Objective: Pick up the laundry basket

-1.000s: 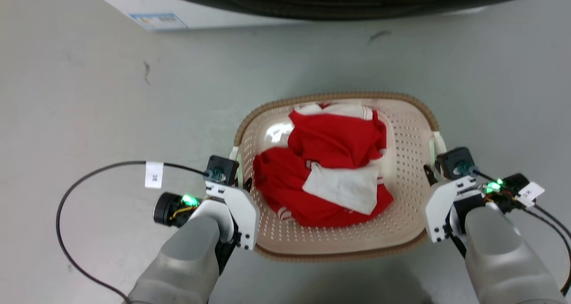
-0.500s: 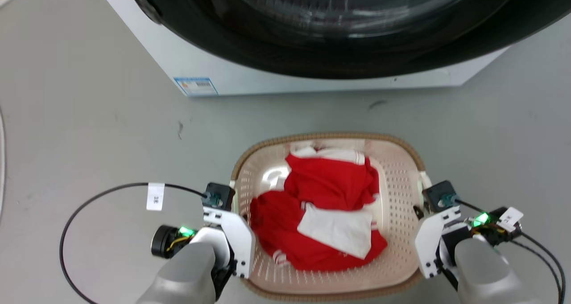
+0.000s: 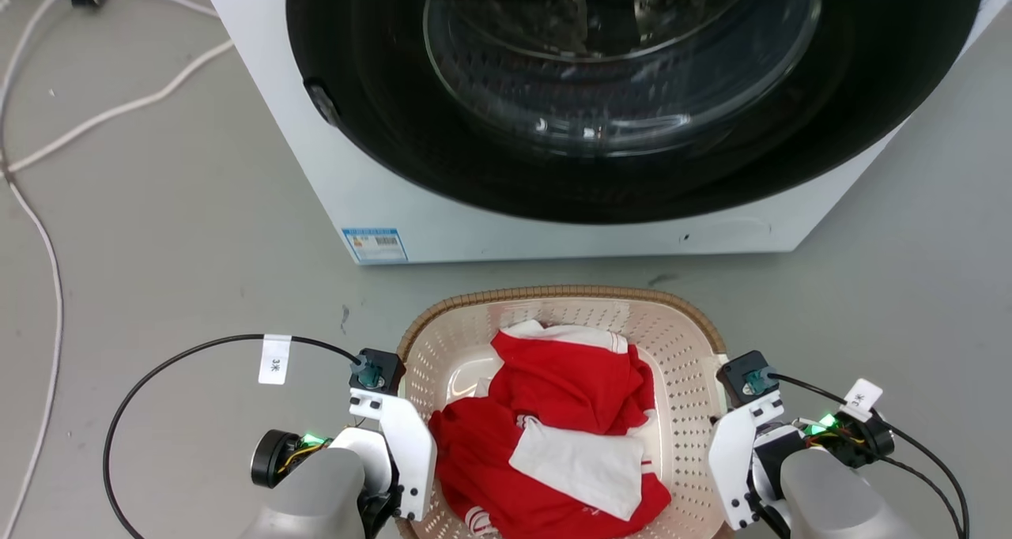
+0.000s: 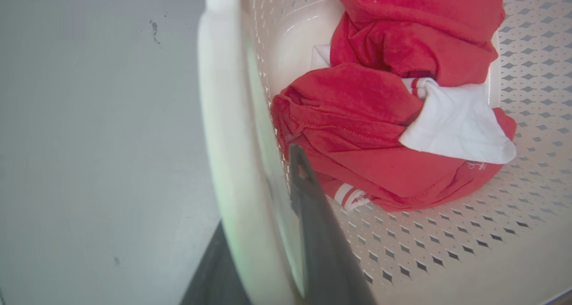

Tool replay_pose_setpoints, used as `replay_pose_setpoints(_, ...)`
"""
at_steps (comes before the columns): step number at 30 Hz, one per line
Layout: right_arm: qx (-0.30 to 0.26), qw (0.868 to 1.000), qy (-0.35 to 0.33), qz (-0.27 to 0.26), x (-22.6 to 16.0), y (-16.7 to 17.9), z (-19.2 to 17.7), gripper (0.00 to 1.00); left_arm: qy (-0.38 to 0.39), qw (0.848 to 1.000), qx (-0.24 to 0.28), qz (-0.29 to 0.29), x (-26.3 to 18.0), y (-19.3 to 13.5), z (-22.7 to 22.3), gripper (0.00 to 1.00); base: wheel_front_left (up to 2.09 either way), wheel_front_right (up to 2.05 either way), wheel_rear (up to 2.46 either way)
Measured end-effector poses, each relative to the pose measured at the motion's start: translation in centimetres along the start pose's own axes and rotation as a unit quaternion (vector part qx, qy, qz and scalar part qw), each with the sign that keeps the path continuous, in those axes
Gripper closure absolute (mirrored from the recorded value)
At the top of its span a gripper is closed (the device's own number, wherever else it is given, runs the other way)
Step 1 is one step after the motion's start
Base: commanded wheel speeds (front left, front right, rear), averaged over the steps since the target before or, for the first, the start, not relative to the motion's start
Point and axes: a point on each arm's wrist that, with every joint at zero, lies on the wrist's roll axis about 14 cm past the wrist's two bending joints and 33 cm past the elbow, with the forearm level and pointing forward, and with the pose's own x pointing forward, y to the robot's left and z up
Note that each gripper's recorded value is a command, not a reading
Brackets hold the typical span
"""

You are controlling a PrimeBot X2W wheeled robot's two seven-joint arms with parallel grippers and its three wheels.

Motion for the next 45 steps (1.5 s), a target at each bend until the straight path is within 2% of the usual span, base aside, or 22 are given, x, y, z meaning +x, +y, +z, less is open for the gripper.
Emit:
replay_pose_setpoints(22, -0.001, 1.000, 0.026, 0.008, -4.5, 1.9, -0.2, 1.00, 0.034, 0.999, 0.028, 0.001, -4.6, -1.0, -0.2, 1.00, 0.00, 0.00, 0.00)
replay_pose_setpoints(45, 0.006, 0.999, 0.047, 0.015, -5.5, 2.4, -0.6, 1.00, 0.067, 0.997, 0.029, -0.002, -5.8, -1.0, -0.9, 1.00, 0.00, 0.00, 0.00)
